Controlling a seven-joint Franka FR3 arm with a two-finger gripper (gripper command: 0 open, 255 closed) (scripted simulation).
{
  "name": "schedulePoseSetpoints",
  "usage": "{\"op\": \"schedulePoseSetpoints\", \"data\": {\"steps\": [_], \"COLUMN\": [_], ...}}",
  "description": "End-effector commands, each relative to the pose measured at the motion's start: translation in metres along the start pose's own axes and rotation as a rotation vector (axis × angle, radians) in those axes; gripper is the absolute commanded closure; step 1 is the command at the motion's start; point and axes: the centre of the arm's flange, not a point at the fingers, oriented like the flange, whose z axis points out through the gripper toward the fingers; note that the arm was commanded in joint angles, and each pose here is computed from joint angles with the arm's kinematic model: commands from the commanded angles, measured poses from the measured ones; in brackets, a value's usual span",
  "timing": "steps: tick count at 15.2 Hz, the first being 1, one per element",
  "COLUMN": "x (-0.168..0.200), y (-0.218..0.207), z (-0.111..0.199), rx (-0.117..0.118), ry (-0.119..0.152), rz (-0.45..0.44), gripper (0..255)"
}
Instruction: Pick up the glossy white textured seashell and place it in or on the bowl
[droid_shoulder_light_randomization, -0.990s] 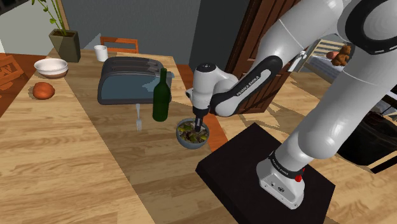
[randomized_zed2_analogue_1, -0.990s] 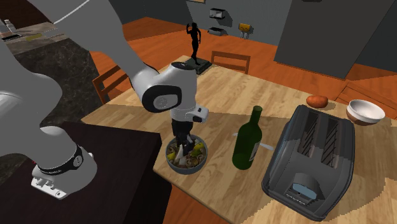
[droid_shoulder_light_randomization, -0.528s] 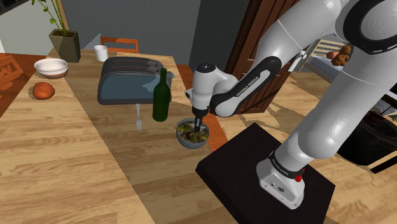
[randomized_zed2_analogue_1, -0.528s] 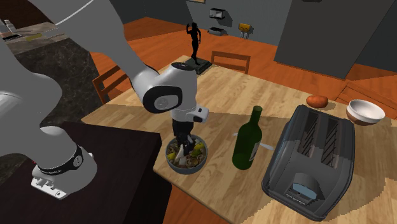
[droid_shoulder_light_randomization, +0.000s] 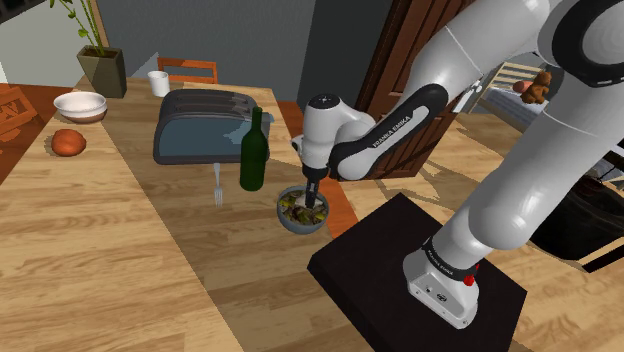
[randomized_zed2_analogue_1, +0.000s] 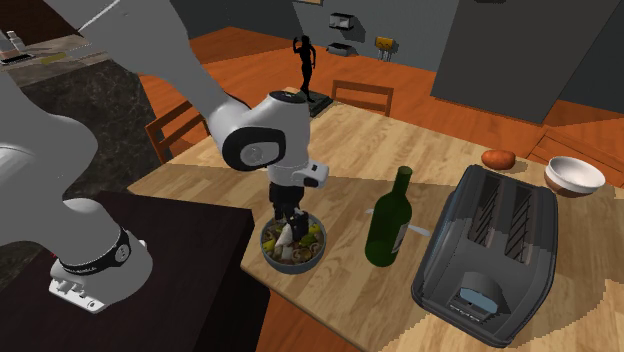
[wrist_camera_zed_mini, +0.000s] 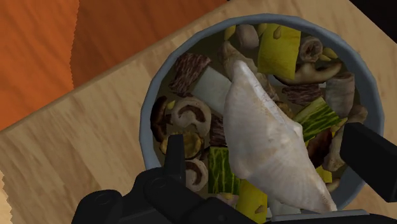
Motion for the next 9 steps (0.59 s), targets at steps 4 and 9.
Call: {"op": "schedulePoseSetpoints", "data": {"steps": [4, 9], "x": [-0.001, -0.001], "y": [0.0, 0.0], "z": [-0.034, -0.034], "rx": [0.001, 0.001], "ry": [-0.001, -0.001], "rz": [0.0, 0.0], "gripper": [0, 0]}}
